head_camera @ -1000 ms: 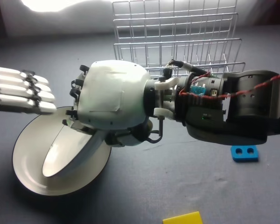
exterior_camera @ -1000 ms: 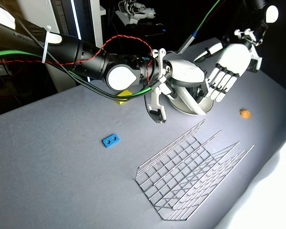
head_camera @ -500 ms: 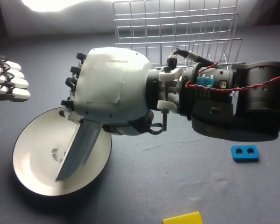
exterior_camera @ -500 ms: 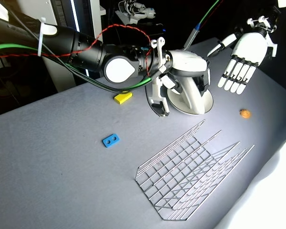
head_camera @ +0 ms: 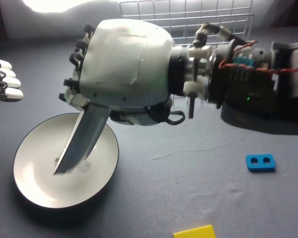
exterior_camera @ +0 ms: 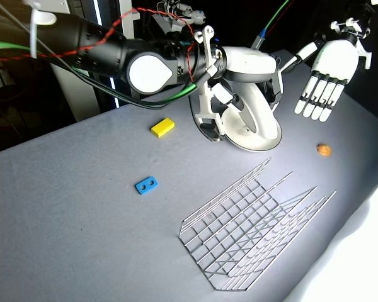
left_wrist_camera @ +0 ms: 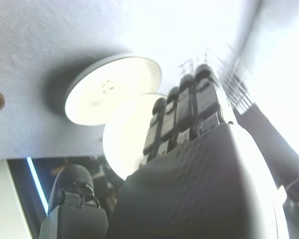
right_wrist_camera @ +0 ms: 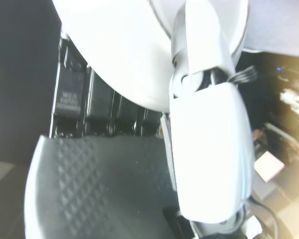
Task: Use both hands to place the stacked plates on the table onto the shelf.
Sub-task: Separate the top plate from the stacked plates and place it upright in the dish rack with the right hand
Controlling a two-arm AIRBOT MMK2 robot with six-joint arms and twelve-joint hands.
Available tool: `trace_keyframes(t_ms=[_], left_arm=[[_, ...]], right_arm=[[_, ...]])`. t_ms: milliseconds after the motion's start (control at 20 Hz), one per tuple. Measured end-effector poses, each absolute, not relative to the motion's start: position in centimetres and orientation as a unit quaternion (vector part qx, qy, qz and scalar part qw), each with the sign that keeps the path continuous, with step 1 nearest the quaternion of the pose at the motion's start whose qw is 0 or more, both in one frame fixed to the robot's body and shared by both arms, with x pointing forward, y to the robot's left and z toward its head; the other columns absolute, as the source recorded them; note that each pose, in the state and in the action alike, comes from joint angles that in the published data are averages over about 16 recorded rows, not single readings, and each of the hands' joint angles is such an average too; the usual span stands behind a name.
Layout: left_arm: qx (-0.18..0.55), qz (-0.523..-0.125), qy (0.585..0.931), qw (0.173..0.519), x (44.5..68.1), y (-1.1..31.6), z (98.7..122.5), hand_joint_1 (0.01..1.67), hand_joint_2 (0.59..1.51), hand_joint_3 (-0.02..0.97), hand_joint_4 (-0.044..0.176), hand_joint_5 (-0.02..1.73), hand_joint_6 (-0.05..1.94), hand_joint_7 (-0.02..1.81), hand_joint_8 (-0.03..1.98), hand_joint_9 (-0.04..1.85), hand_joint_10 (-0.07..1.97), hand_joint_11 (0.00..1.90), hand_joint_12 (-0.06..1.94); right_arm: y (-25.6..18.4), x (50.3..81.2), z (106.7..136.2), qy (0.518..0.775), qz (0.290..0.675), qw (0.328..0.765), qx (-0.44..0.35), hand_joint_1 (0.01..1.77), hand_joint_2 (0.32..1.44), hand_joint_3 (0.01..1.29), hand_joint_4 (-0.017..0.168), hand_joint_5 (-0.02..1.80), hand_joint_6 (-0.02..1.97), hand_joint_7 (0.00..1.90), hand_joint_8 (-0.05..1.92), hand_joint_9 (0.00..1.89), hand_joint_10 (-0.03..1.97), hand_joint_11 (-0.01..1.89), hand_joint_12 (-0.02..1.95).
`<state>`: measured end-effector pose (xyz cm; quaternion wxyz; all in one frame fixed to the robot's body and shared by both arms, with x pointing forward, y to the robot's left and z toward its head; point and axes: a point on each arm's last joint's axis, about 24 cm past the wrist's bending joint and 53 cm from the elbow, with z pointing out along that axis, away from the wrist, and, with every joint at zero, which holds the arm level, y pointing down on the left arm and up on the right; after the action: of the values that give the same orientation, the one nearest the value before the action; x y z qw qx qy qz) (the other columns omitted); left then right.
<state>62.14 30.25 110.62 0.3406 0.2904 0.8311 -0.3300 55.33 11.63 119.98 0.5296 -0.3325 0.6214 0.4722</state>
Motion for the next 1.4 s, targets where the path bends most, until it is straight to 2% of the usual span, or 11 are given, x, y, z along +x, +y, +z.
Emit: trace_keyframes(t_ms=[400,900,1150,1400], left_arm=[[0.288,-0.324,0.833,0.343,62.4,30.5,110.6,0.02,1.101,0.02,0.004,0.02,0.01,0.02,-0.01,0.02,0.0,0.02,0.01],[0.303,-0.321,0.839,0.319,61.3,30.0,109.3,0.02,1.111,0.019,0.005,0.02,0.01,0.02,-0.01,0.02,0.0,0.02,0.01],[0.312,-0.322,0.844,0.294,60.0,29.5,107.9,0.02,1.113,0.019,0.005,0.02,0.01,0.02,-0.01,0.02,0.0,0.02,0.01],[0.317,-0.324,0.849,0.27,58.8,29.1,106.6,0.02,1.116,0.018,0.004,0.02,0.01,0.01,-0.01,0.02,0.0,0.02,0.01]], right_arm=[[9.0,56.1,123.8,0.616,0.493,0.535,-0.303,1.28,0.99,0.02,0.002,0.94,0.97,1.08,0.8,1.05,0.94,0.91,0.88],[6.1,56.4,128.0,0.61,0.558,0.503,-0.252,1.29,0.99,0.02,0.002,0.91,1.03,1.06,0.84,1.06,0.93,0.92,0.91],[4.8,57.5,129.0,0.625,0.588,0.47,-0.205,1.3,0.99,0.02,0.002,0.89,1.05,1.04,0.87,1.05,0.95,0.91,0.94],[3.0,60.2,129.3,0.65,0.597,0.45,-0.135,1.32,0.99,0.02,0.001,0.88,1.07,1.03,0.88,1.05,0.98,0.89,0.99]])
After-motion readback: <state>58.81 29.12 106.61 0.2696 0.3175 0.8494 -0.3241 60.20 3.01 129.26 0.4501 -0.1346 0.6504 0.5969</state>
